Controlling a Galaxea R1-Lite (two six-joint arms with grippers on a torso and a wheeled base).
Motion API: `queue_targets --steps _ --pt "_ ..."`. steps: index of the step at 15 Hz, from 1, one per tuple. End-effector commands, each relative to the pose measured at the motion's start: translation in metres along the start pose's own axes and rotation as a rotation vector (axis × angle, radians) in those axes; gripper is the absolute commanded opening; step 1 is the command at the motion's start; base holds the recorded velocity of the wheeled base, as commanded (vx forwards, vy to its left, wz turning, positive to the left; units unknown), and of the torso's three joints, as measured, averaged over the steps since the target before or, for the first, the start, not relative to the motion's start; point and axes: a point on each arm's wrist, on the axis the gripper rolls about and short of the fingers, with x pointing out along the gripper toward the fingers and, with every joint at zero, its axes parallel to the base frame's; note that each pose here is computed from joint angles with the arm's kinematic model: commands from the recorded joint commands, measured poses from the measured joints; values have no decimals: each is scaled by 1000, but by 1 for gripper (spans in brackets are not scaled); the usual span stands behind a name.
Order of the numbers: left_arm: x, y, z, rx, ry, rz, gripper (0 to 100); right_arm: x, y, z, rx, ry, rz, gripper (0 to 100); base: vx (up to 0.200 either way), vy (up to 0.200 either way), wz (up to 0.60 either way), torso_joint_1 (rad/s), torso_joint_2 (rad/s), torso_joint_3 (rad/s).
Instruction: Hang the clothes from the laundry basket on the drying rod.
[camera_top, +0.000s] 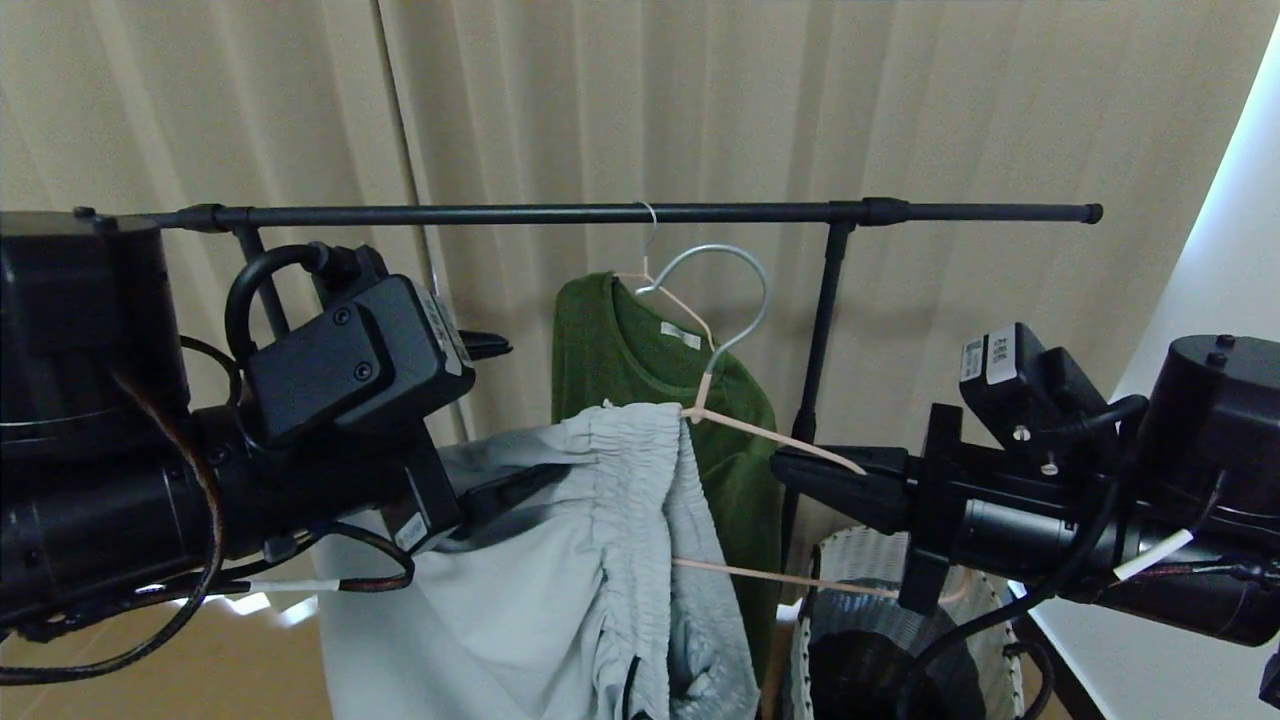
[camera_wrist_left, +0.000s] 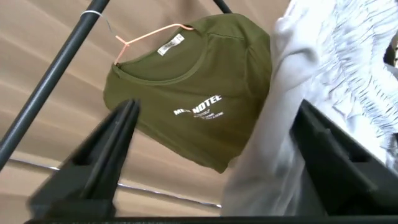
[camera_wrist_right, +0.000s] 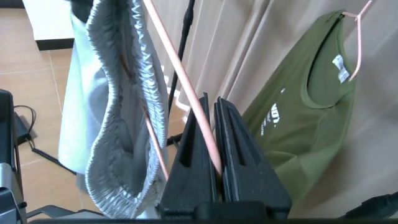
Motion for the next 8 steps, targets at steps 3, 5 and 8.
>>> queue_targets --steps 3,5,8 --pt "1 0 -1 -3 -3 -8 0 -1 0 0 -1 -2 1 0 0 0 0 0 0 0" --pt "0 -1 -2 -6 2 -10 0 -1 0 1 -2 -6 -1 0 0 0 0 0 0 0" --pt "-3 -11 -13 -15 13 -13 0 -1 0 1 -4 -7 -4 0 0 0 0 0 0 0"
